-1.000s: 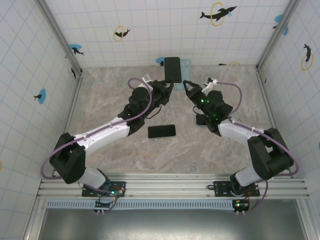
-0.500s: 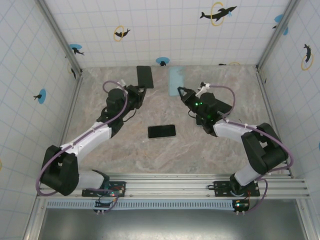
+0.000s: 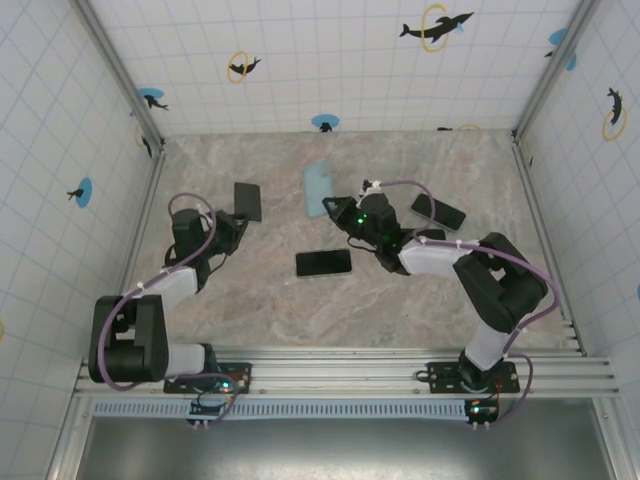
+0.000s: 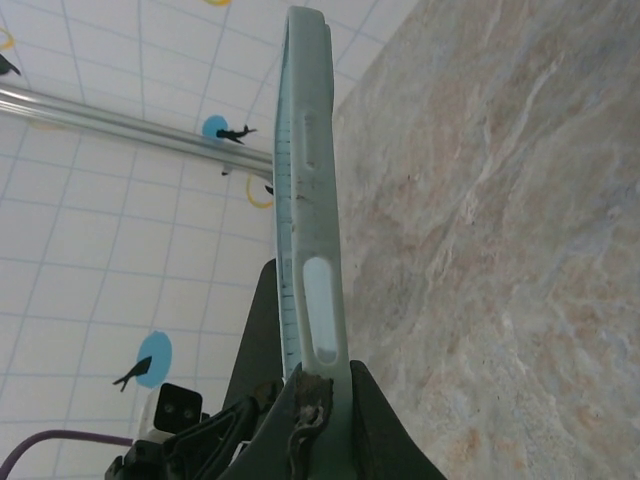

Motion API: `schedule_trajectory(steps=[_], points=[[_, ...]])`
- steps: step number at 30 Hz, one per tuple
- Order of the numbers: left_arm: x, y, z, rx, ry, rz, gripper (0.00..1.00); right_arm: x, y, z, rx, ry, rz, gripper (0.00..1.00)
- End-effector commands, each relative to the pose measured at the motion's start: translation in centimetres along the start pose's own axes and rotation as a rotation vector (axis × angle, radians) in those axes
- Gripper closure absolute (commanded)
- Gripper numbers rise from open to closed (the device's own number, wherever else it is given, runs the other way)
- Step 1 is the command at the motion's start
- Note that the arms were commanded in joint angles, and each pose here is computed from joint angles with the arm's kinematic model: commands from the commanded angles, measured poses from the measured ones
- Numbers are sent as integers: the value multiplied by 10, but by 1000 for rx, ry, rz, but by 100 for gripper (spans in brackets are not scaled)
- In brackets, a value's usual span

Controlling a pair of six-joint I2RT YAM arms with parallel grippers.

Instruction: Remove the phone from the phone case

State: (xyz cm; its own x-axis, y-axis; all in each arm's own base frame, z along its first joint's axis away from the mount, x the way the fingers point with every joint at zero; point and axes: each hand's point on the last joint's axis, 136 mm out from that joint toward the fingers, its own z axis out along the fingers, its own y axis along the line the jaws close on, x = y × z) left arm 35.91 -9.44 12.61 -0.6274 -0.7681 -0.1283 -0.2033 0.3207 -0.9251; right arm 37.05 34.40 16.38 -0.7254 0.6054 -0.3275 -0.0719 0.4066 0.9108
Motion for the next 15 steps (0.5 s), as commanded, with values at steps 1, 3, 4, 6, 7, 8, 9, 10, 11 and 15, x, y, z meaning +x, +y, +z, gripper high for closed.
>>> schedule_trajectory(steps=[1, 3, 4, 6, 7, 8, 9, 10, 11, 15], points=[[-2, -13, -5, 110, 37, 134, 100, 1, 9, 11, 7, -13, 4, 100], [-9, -1, -7, 95, 36, 121, 100, 6, 10, 14, 9, -4, 3, 100], [-12, 3, -8, 94, 31, 114, 100, 8, 10, 15, 12, -1, 2, 100], [-19, 14, -8, 86, 24, 92, 100, 12, 10, 18, 15, 10, -1, 100], [-20, 18, -8, 86, 26, 87, 100, 14, 11, 19, 14, 13, -4, 100], [-21, 22, -6, 83, 31, 79, 100, 15, 11, 20, 17, 16, -7, 100], [-23, 25, -4, 81, 37, 73, 100, 15, 10, 20, 21, 18, -12, 100], [-23, 28, -2, 80, 48, 65, 100, 17, 11, 21, 23, 21, -13, 100], [-26, 32, 0, 77, 53, 52, 100, 18, 11, 22, 24, 22, -15, 100], [-35, 40, 7, 79, 62, 25, 100, 23, 12, 26, 30, 33, -24, 100]])
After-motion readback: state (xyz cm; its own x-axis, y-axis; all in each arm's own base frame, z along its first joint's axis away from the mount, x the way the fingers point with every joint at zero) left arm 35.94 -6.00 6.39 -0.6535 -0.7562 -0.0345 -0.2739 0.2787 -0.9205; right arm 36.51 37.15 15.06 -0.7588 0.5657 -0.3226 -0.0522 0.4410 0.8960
